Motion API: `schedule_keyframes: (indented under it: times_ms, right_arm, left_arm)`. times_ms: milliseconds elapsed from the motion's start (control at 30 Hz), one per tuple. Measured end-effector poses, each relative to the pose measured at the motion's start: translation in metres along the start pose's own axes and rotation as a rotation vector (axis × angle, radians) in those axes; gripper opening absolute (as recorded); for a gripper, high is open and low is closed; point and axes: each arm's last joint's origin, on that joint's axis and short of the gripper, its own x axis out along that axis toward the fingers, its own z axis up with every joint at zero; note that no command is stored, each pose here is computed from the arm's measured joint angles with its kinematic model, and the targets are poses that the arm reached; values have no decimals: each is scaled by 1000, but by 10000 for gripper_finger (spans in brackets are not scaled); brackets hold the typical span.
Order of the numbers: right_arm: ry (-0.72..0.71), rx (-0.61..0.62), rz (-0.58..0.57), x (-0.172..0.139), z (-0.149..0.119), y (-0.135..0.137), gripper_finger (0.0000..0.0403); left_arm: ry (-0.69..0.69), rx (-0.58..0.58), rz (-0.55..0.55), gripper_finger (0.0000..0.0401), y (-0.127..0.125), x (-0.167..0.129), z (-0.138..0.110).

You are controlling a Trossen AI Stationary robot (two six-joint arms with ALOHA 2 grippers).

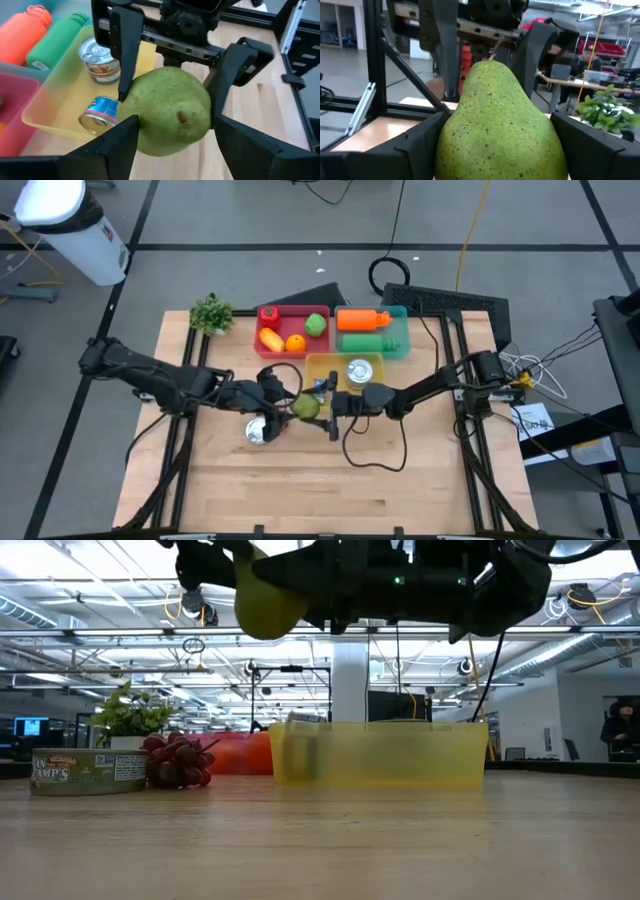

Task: Pick & Place Food Item
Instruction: Put the green pear into the red bin

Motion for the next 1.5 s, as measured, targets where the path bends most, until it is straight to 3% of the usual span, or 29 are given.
schedule_keyframes:
  times_ms: [433, 800, 900, 1067, 1267, 1500]
  right_arm:
    - [-12, -2, 3, 0, 1, 1, 317]
    - [12, -4, 7, 0, -2, 1, 317]
    - [21, -4, 4, 0, -3, 1, 317]
    - [23, 4, -4, 0, -3, 0, 327]
    - [29, -26, 5, 0, 2, -2, 367]
    - [19, -41, -1, -19, 29, -7, 380]
  left_arm:
    - [0, -14, -33, 269, 6, 10, 4]
    - [16, 49, -29, 266, 8, 19, 3]
    - [18, 67, -24, 238, 8, 20, 2]
    - [18, 44, -15, 154, 9, 20, 2]
    - [31, 27, -29, 152, 11, 15, 2]
    - [-11, -23, 66, 144, 26, -23, 17]
